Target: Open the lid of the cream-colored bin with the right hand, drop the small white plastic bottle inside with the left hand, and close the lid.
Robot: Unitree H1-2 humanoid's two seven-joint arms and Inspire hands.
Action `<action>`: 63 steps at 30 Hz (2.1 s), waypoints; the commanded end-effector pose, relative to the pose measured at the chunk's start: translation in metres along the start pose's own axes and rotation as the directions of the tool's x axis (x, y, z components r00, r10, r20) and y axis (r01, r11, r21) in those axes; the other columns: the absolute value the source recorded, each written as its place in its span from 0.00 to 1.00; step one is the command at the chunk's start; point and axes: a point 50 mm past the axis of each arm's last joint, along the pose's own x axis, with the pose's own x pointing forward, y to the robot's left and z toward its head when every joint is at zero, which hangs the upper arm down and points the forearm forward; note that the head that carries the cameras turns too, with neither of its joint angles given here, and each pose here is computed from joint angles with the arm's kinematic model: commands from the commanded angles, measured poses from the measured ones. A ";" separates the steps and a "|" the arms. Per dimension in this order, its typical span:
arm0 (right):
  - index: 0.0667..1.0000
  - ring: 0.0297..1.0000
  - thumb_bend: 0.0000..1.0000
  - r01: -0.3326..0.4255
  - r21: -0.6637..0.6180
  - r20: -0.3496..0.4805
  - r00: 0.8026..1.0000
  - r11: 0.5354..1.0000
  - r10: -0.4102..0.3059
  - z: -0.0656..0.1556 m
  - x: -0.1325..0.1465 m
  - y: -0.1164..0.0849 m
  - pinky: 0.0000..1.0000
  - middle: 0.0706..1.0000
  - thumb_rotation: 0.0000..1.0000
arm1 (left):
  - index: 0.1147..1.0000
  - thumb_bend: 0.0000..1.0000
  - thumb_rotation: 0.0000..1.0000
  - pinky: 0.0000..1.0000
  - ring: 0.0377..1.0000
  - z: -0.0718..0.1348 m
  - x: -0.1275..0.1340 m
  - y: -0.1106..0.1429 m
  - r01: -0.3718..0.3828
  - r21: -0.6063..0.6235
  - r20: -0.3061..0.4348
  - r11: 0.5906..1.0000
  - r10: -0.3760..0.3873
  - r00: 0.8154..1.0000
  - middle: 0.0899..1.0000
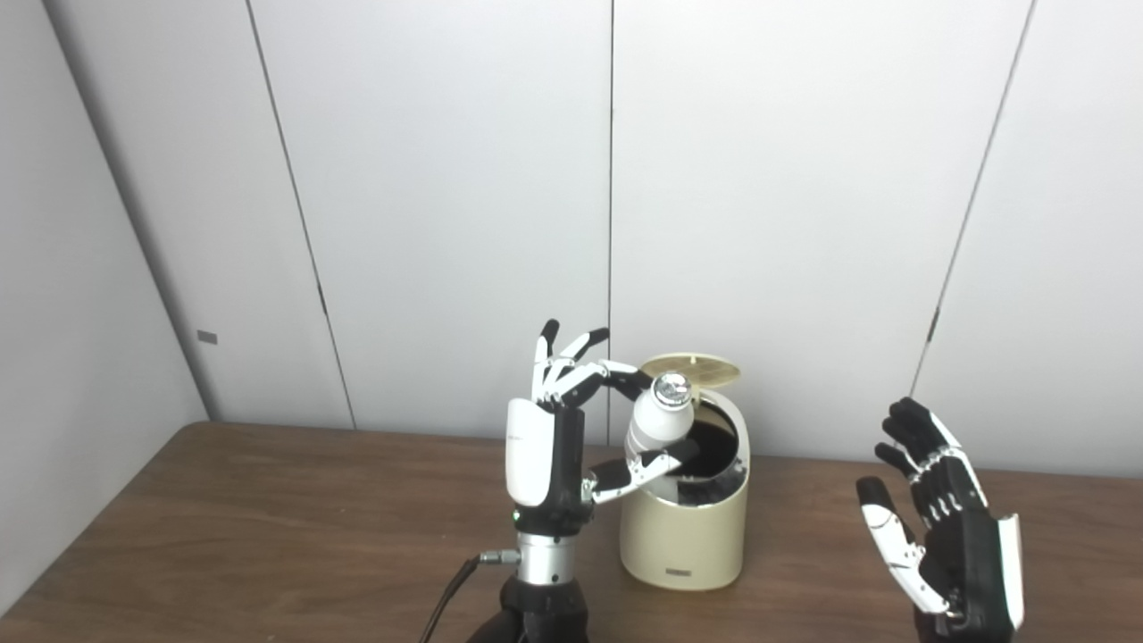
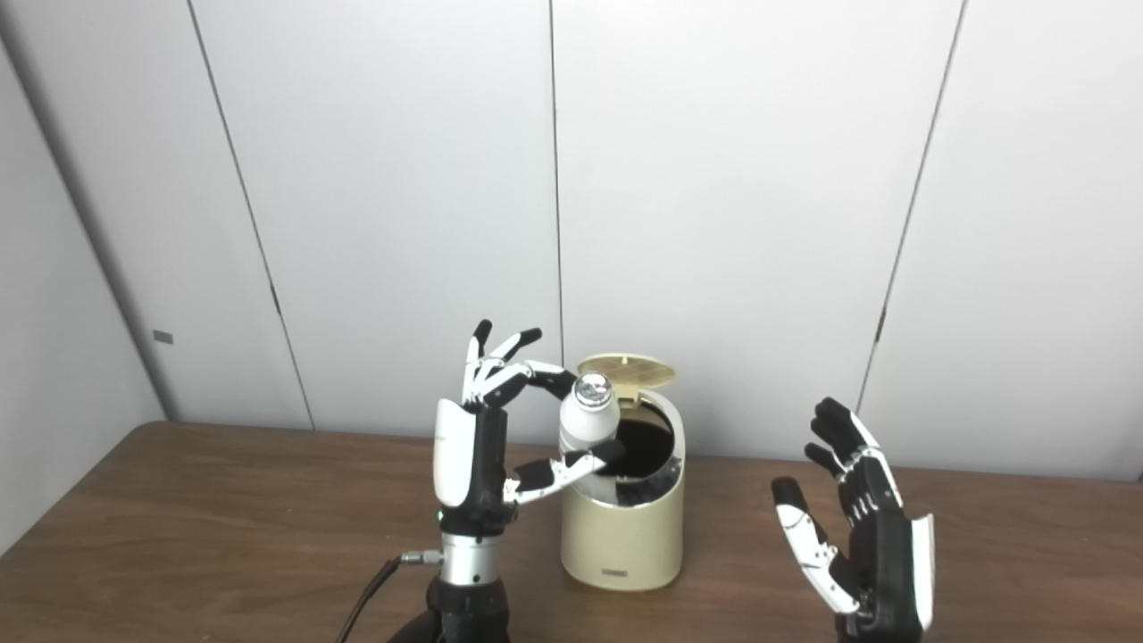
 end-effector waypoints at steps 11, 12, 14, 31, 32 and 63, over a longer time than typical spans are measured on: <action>0.83 0.83 0.27 0.002 0.005 0.094 0.996 1.000 -0.003 0.016 0.010 0.003 0.77 0.84 0.49 | 0.43 0.53 0.00 1.00 0.80 0.025 0.049 -0.007 -0.011 -0.061 0.172 0.998 0.022 0.985 0.42; 0.83 0.84 0.27 0.002 0.007 0.094 0.996 1.000 -0.003 0.016 0.009 0.003 0.77 0.84 0.49 | 0.42 0.53 0.00 1.00 0.79 0.025 0.049 -0.008 -0.011 -0.058 0.176 0.998 0.021 0.984 0.42; 0.83 0.84 0.28 0.001 0.012 0.096 0.995 1.000 -0.002 0.018 0.008 0.003 0.78 0.84 0.50 | 0.42 0.53 0.00 1.00 0.79 0.023 0.045 -0.009 -0.008 -0.054 0.168 0.998 0.017 0.986 0.43; 0.81 0.82 0.27 -0.004 0.010 0.112 0.994 1.000 0.003 0.025 0.001 0.002 0.76 0.83 0.49 | 0.40 0.53 0.00 1.00 0.76 -0.015 0.002 -0.009 0.065 0.028 0.057 0.997 -0.066 0.996 0.44; 0.81 0.82 0.27 -0.006 0.011 0.112 0.994 1.000 0.005 0.026 0.000 0.002 0.76 0.83 0.48 | 0.40 0.53 0.00 1.00 0.75 -0.017 0.000 -0.009 0.070 0.035 0.054 0.997 -0.072 0.996 0.44; 0.81 0.83 0.29 -0.033 -0.020 0.109 0.993 0.999 0.035 0.026 -0.005 0.003 0.76 0.83 0.45 | 0.67 1.00 0.60 1.00 0.89 -0.037 -0.004 -0.005 0.230 0.074 0.000 0.970 -0.231 0.973 0.69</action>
